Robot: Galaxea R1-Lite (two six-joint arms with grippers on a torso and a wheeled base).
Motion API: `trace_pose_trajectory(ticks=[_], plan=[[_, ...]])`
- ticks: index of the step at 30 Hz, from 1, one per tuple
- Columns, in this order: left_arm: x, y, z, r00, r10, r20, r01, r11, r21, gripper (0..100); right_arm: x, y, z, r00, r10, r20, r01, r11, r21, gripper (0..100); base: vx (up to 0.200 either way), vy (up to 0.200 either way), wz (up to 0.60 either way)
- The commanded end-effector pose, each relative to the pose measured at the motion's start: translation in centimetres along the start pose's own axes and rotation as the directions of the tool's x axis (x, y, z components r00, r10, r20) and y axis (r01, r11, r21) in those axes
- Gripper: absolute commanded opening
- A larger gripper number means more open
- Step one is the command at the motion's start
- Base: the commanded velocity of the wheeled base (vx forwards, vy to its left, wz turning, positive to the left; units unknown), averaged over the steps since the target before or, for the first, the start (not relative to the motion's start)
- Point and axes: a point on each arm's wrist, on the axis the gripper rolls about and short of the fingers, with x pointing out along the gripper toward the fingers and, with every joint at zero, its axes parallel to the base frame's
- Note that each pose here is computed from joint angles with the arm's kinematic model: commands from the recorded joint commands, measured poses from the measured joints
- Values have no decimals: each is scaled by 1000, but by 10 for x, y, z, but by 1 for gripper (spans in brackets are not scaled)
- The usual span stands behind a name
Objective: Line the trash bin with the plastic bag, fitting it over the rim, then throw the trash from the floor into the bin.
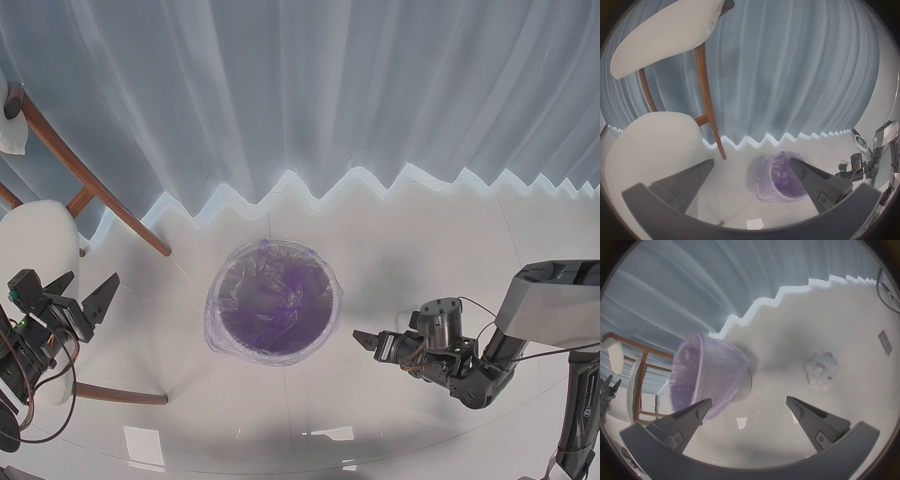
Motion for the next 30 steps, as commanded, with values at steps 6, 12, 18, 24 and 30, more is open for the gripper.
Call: trace_pose_trajectory(ticks=[6, 12, 18, 24, 30], plan=[[-4, 5, -4, 1000, 26, -12, -26, 1000, 2, 100, 47, 7, 6, 1000, -24, -6, 24, 1000, 4, 100, 0, 0, 0], [-5, 8, -5, 999, 45, -15, -44, 999, 1, 100, 68, 3, -2, 999, -44, -30, 44, 999, 0, 100, 0, 0, 0], [-4, 8, -6, 999, 45, -22, -45, 999, 1, 100, 85, 6, 1, 999, -39, -22, 39, 999, 1, 100, 0, 0, 0], [-4, 8, -6, 999, 45, -26, -45, 999, 1, 100, 94, 11, 7, 1000, -28, -13, 28, 1000, 1, 100, 0, 0, 0], [-5, 8, -8, 998, 49, -35, -49, 999, -1, 100, 102, 13, 6, 999, -27, -19, 26, 1000, 0, 100, 0, 0, 0]])
